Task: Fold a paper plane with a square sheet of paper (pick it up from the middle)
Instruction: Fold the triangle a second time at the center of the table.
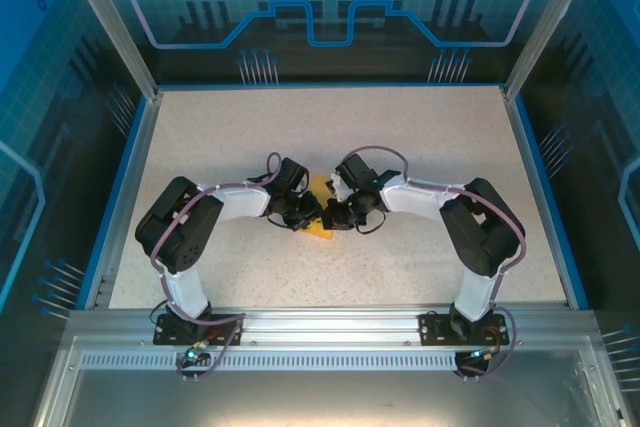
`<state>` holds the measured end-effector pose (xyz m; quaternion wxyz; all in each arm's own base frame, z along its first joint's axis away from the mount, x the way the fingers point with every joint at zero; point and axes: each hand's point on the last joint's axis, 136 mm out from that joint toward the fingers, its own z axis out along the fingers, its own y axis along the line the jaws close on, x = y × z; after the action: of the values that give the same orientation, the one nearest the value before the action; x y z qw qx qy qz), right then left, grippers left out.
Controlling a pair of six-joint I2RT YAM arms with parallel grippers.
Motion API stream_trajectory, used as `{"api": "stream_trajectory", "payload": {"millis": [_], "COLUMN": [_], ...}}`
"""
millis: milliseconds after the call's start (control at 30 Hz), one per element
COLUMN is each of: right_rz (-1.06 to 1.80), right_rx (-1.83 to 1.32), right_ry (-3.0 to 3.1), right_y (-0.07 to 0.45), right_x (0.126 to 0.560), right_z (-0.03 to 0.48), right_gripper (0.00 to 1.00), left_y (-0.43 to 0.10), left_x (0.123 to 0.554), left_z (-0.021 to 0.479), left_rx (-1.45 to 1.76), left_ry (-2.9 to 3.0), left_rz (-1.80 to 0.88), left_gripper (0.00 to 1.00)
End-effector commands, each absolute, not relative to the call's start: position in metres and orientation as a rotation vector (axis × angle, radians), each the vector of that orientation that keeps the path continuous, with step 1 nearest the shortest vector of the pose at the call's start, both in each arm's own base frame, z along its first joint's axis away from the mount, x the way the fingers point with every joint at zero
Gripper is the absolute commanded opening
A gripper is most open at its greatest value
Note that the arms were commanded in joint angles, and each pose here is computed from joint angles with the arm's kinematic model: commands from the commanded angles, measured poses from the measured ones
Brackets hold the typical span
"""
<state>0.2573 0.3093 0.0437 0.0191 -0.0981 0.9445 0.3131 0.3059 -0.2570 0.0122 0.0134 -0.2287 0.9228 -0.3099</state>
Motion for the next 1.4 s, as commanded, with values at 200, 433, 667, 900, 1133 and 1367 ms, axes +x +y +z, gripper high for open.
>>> {"api": "stream_trajectory", "payload": {"millis": [200,433,667,900,1133,1367], "right_rz": [0.922,0.872,0.844,0.924,0.959,0.953], "right_rx": [-0.284,-0.277,-0.288,-0.315,-0.311,-0.292], "right_ry": [3.025,3.044,3.058,3.038,2.936,2.962], "right_y": [0.304,0.298,0.295,0.303,0.301,0.301], "right_x": [0.244,0.243,0.242,0.241,0.253,0.252], "right_z": [0.011,0.003,-0.001,0.005,0.034,0.023], "right_gripper": [0.09,0.09,0.09,0.11,0.13,0.13], "left_y": [-0.233,-0.232,-0.231,-0.231,-0.231,-0.232], "left_x": [0.283,0.282,0.282,0.282,0.282,0.281], "left_z": [-0.022,-0.02,-0.019,-0.018,-0.015,-0.014], "left_rx": [-0.868,-0.871,-0.875,-0.869,-0.863,-0.869], "left_ry": [2.965,2.958,2.954,2.949,2.941,2.936], "left_rz": [-0.752,-0.749,-0.75,-0.754,-0.765,-0.781], "left_gripper": [0.18,0.18,0.18,0.18,0.18,0.18]}}
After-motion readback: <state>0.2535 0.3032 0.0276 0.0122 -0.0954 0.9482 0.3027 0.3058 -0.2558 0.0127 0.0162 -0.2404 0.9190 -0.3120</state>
